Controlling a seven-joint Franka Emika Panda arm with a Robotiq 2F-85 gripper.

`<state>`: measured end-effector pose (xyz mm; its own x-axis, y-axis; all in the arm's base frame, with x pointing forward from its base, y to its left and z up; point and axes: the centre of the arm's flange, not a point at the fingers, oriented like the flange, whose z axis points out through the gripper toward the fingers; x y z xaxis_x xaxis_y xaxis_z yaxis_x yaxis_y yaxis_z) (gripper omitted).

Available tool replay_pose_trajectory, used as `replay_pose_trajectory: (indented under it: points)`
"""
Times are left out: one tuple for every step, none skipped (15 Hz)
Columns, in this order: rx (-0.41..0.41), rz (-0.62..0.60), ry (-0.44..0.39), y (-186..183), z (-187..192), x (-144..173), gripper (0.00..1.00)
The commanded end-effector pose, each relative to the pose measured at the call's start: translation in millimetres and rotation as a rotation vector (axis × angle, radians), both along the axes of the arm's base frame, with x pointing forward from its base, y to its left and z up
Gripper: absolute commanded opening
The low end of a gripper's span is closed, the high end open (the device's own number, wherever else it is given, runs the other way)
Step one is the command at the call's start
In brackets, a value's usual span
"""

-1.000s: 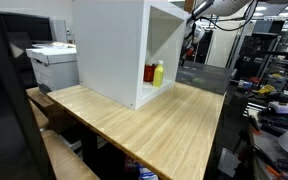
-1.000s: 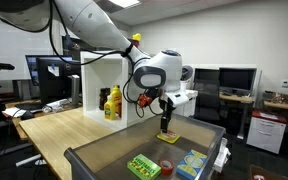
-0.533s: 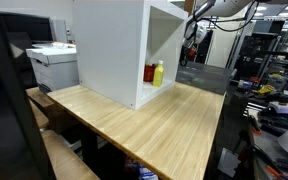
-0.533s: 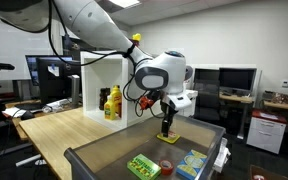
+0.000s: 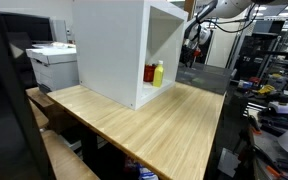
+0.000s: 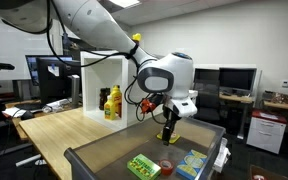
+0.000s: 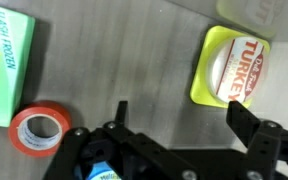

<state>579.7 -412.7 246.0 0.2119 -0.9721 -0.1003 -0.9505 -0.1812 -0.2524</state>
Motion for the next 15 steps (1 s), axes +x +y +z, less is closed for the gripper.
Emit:
replay_pose_trajectory:
  points:
    - [0.022,-0.006,0.061,-3,-8,-10,1.00]
    - [0.022,-0.004,0.072,-3,-11,-12,1.00]
    - [0.024,-0.002,0.085,-3,-16,-14,1.00]
    - [0.027,-0.002,0.095,-4,-19,-15,1.00]
    - [0.029,-0.002,0.106,-4,-22,-16,1.00]
    - [0.031,-0.001,0.116,-4,-26,-16,1.00]
    - [0.032,0.001,0.123,-3,-29,-17,1.00]
    - [0.032,0.004,0.126,-2,-31,-16,1.00]
    - [0.032,0.005,0.129,-1,-34,-16,1.00]
    - [0.036,0.007,0.132,1,-35,-15,1.00]
    - [0.036,0.012,0.132,3,-38,-15,1.00]
    - [0.038,0.015,0.134,5,-39,-14,1.00]
    - [0.038,0.018,0.135,8,-40,-13,1.00]
    - [0.039,0.024,0.134,11,-40,-11,1.00]
    - [0.038,0.028,0.134,13,-40,-10,1.00]
